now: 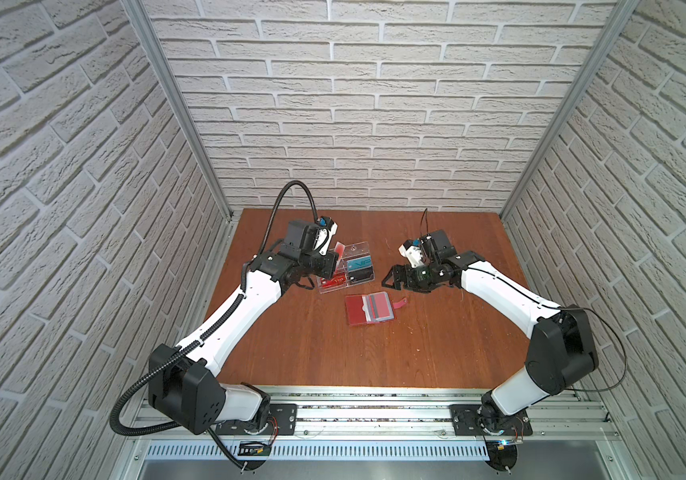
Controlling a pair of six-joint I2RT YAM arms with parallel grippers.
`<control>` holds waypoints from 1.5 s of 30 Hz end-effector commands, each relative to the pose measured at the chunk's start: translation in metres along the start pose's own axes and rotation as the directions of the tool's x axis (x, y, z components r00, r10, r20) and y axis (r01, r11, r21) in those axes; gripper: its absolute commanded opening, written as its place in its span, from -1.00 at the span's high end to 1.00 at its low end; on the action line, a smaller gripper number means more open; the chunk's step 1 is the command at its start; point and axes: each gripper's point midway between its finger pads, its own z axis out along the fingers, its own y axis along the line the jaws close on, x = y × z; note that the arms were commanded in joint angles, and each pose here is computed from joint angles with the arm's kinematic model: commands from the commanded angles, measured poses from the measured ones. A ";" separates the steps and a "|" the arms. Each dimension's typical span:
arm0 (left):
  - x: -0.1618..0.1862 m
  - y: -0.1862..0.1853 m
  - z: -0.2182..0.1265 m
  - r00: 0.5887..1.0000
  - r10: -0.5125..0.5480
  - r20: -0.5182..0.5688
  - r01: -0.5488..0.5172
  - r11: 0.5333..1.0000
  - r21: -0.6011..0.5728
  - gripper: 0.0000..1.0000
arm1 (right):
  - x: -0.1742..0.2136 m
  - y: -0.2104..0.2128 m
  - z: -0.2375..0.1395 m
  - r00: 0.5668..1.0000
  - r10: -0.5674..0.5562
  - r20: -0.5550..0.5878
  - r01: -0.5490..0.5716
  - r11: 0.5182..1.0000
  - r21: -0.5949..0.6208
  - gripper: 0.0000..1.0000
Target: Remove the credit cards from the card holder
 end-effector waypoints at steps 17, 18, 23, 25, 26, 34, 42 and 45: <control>0.003 0.058 0.048 0.791 0.589 -0.167 -0.582 0.808 0.095 1.00 | -0.039 0.029 0.002 0.997 -0.080 0.019 0.081 0.995 -0.059 -0.90; 0.001 0.058 0.050 0.783 0.601 -0.157 -0.590 0.799 0.118 1.00 | -0.041 0.028 0.004 0.997 -0.076 0.019 0.077 0.995 -0.059 -0.90; -0.009 0.059 0.062 0.767 0.629 -0.130 -0.601 0.774 0.199 1.00 | -0.047 0.027 0.014 0.998 -0.059 0.018 0.061 0.996 -0.073 -0.90; -0.009 0.061 0.069 0.756 0.638 -0.143 -0.603 0.765 0.226 1.00 | -0.048 0.026 0.017 0.998 -0.057 0.016 0.058 0.996 -0.072 -0.90; -0.009 0.061 0.074 0.754 0.641 -0.143 -0.601 0.762 0.241 1.00 | -0.049 0.025 0.018 0.998 -0.057 0.015 0.058 0.996 -0.069 -0.90; -0.004 0.070 0.097 0.714 0.676 -0.180 -0.617 0.730 0.293 1.00 | -0.052 0.022 0.020 0.998 -0.062 0.017 0.063 0.997 -0.053 -0.90; 0.011 0.079 0.102 0.665 0.714 -0.219 -0.645 0.696 0.315 1.00 | -0.053 0.021 0.028 0.998 -0.059 0.006 0.059 0.996 -0.066 -0.91; 0.012 0.082 0.104 0.646 0.729 -0.225 -0.660 0.682 0.315 1.00 | -0.053 0.023 0.029 0.998 -0.057 0.017 0.058 0.995 -0.081 -0.91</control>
